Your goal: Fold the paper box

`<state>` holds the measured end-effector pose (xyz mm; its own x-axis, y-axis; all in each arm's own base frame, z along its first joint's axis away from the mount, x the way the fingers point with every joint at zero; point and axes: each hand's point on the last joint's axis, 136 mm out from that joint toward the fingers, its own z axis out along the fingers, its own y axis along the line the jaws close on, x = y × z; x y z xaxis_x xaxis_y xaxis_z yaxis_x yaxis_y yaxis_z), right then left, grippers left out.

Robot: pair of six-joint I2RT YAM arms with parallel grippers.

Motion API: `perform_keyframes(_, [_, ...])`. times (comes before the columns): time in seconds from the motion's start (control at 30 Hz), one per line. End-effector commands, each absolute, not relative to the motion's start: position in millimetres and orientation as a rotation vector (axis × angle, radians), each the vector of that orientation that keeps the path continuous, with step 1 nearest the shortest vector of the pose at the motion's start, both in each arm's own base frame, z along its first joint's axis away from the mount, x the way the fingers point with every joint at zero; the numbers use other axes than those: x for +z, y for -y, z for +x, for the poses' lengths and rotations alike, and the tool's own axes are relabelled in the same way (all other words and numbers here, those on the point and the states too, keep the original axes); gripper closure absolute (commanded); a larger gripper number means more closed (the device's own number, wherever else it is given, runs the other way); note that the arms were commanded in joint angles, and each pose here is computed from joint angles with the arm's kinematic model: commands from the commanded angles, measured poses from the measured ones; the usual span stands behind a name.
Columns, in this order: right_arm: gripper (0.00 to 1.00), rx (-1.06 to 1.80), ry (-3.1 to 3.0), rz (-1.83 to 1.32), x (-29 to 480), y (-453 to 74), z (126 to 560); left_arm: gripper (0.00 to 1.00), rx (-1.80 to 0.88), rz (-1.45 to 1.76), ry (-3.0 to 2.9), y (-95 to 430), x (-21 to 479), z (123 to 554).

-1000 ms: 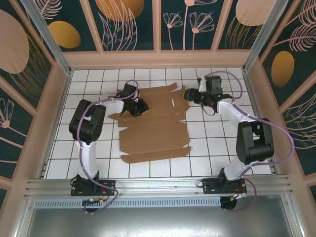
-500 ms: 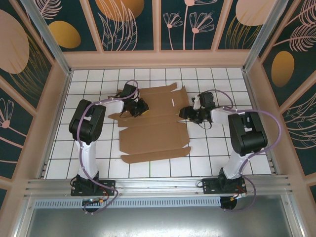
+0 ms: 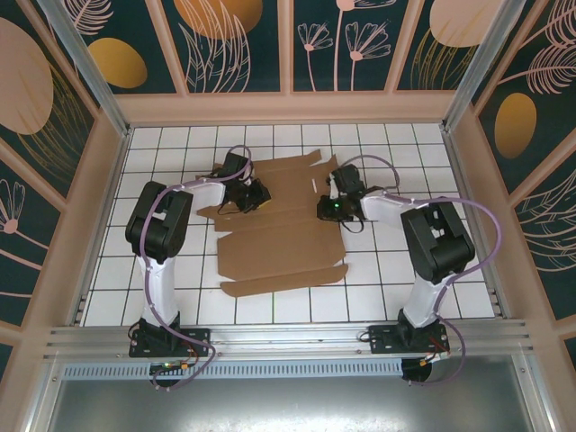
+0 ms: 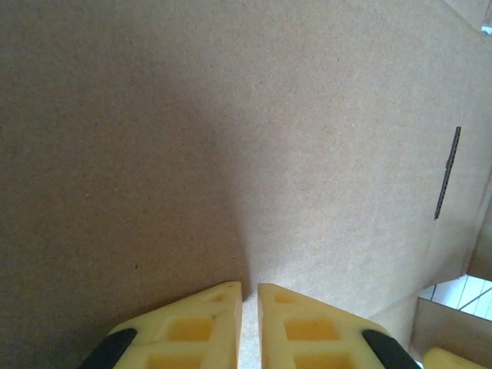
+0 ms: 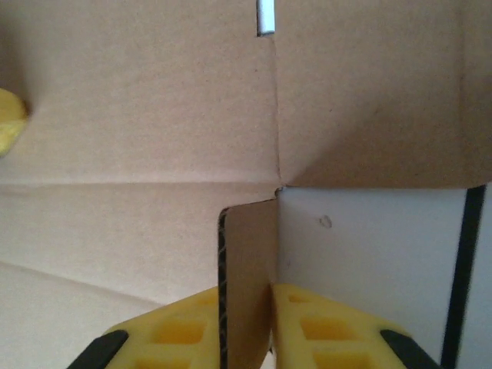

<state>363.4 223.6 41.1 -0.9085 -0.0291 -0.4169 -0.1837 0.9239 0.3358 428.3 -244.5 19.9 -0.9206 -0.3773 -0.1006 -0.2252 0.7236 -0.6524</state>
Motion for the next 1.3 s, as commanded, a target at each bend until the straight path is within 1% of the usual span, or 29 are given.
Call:
perform_keyframes(0.0, [0.88, 0.048, -2.63, -0.311, 50, -218, 370, 0.86, -0.974, -0.456, -2.729, 248, 14, 424])
perform_keyframes(0.13, [0.87, -0.326, -2.603, -0.512, 26, -228, 365, 0.85, -0.98, -0.457, -2.729, 248, 14, 424])
perform_keyframes(0.23, [0.87, -0.533, -2.566, -0.647, 4, -238, 358, 0.85, -0.978, -0.46, -2.733, 248, 13, 423])
perform_keyframes(0.3, [0.87, -0.603, -2.54, -0.684, -4, -242, 355, 0.85, -0.975, -0.46, -2.733, 247, 13, 423])
perform_keyframes(0.37, [0.86, -0.607, -2.525, -0.672, -2, -245, 357, 0.85, -0.973, -0.46, -2.735, 247, 12, 422])
perform_keyframes(0.53, [0.8, -0.484, -2.504, -0.592, 22, -247, 364, 0.86, -0.983, -0.454, -2.728, 248, 15, 423])
perform_keyframes(0.6, [0.76, -0.361, -2.542, -0.496, 29, -241, 366, 0.85, -0.994, -0.444, -2.72, 250, 18, 424])
perform_keyframes(0.63, [0.73, -0.291, -2.562, -0.432, 31, -236, 367, 0.85, -1.002, -0.436, -2.71, 250, 21, 425])
perform_keyframes(0.67, [0.68, -0.184, -2.587, -0.355, 34, -230, 368, 0.84, -1.017, -0.428, -2.702, 252, 23, 426])
perform_keyframes(0.7, [0.61, -0.038, -2.598, -0.293, 40, -230, 367, 0.84, -1.036, -0.418, -2.693, 255, 26, 426])
perform_keyframes(0.73, [0.55, 0.104, -2.578, -0.25, 50, -233, 367, 0.83, -1.051, -0.409, -2.691, 258, 27, 424])
perform_keyframes(0.8, [0.46, 0.398, -2.451, -0.21, 95, -246, 366, 0.82, -1.088, -0.382, -2.67, 263, 36, 425])
perform_keyframes(0.87, [0.44, 0.546, -2.318, -0.23, 143, -254, 365, 0.81, -1.108, -0.338, -2.611, 264, 61, 431])
perform_keyframes(0.93, [0.39, 0.576, -2.234, -0.259, 180, -257, 366, 0.79, -1.104, -0.288, -2.533, 260, 97, 442])
perform_keyframes(1.0, [0.34, 0.547, -2.234, -0.307, 196, -259, 371, 0.77, -1.084, -0.269, -2.46, 252, 136, 449])
perform_keyframes(1.03, [0.31, 0.517, -2.248, -0.323, 197, -260, 374, 0.75, -1.059, -0.276, -2.438, 245, 147, 452])
perform_keyframes(1.1, [0.25, 0.466, -2.285, -0.341, 192, -263, 382, 0.68, -1.0, -0.315, -2.397, 226, 169, 452])
perform_keyframes(1.13, [0.24, 0.461, -2.295, -0.356, 188, -267, 383, 0.64, -0.985, -0.333, -2.38, 217, 175, 451])
perform_keyframes(1.17, [0.22, 0.461, -2.3, -0.366, 183, -272, 385, 0.57, -0.952, -0.362, -2.366, 205, 178, 449])
perform_keyframes(1.2, [0.2, 0.463, -2.307, -0.378, 177, -278, 386, 0.52, -0.908, -0.4, -2.343, 187, 184, 445])
perform_keyframes(1.27, [0.19, 0.406, -2.316, -0.383, 162, -287, 390, 0.47, -0.831, -0.493, -2.332, 152, 180, 442])
